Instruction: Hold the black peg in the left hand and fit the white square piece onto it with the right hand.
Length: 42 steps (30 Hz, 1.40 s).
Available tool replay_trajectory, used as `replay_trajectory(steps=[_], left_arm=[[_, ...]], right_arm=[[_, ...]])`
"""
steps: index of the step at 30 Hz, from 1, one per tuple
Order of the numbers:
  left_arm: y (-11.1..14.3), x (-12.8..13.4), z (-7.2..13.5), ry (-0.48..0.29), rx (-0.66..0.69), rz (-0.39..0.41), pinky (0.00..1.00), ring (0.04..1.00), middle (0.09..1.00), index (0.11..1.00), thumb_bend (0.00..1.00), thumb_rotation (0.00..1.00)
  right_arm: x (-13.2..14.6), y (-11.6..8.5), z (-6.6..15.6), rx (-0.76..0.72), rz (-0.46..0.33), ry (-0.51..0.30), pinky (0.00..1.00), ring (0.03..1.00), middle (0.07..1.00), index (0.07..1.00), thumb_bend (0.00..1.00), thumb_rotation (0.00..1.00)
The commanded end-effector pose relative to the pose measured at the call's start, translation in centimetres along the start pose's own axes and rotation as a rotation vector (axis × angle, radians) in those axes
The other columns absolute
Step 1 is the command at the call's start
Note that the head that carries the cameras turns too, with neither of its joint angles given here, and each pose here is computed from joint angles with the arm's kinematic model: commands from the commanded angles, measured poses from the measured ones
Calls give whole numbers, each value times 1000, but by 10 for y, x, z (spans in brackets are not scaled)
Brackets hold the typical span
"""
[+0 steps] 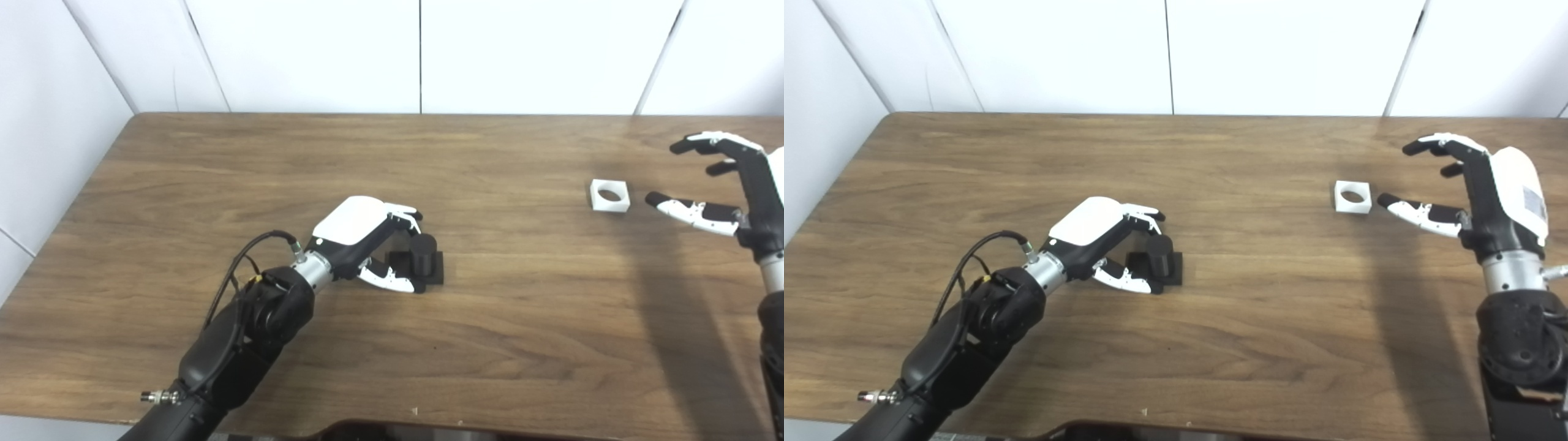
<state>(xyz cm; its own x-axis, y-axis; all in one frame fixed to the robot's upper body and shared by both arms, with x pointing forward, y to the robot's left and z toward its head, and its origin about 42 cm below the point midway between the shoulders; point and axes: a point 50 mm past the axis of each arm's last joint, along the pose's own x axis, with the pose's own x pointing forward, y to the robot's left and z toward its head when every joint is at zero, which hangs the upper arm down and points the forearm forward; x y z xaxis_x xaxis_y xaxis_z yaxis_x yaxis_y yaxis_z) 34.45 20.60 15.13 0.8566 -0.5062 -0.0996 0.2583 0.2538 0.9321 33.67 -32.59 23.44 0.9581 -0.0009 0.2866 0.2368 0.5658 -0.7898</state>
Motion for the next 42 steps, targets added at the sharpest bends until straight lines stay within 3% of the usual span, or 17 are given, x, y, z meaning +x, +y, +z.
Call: replay_trajectory(steps=[1, 6, 10, 13, 18, 23, 36, 42], left_arm=[[-22, -19, -36, 158, 82, -148, 834, 845, 855, 576, 802, 262], [-21, -20, -37, 163, 86, -156, 840, 851, 858, 578, 801, 264], [-22, -20, -38, 162, 84, -154, 850, 851, 857, 583, 806, 266], [-22, -20, -38, 158, 83, -154, 849, 848, 857, 584, 806, 262], [-24, -19, -37, 152, 79, -153, 849, 852, 859, 583, 803, 254], [-24, -19, -37, 152, 86, -154, 840, 851, 857, 582, 802, 258], [-25, -20, -42, 145, 87, -151, 844, 848, 854, 575, 805, 259], [-25, -25, -46, 138, 80, -148, 845, 845, 851, 575, 801, 257]], right_arm=[[20, -22, 7, -66, -27, -44, 613, 773, 778, 645, 741, 229], [33, -24, 6, -155, 63, -31, 568, 775, 816, 674, 748, 263], [47, -21, 4, -221, 159, -7, 595, 806, 859, 706, 759, 305], [54, -19, 4, -240, 208, 9, 651, 845, 885, 724, 771, 323], [67, -14, 2, -289, 383, 13, 811, 953, 957, 787, 860, 348], [76, -10, 3, -299, 467, 28, 906, 998, 987, 815, 937, 379], [93, 5, 0, -320, 515, 62, 981, 1000, 995, 831, 907, 314], [93, 13, 3, -324, 506, 52, 943, 1000, 982, 830, 899, 343]])
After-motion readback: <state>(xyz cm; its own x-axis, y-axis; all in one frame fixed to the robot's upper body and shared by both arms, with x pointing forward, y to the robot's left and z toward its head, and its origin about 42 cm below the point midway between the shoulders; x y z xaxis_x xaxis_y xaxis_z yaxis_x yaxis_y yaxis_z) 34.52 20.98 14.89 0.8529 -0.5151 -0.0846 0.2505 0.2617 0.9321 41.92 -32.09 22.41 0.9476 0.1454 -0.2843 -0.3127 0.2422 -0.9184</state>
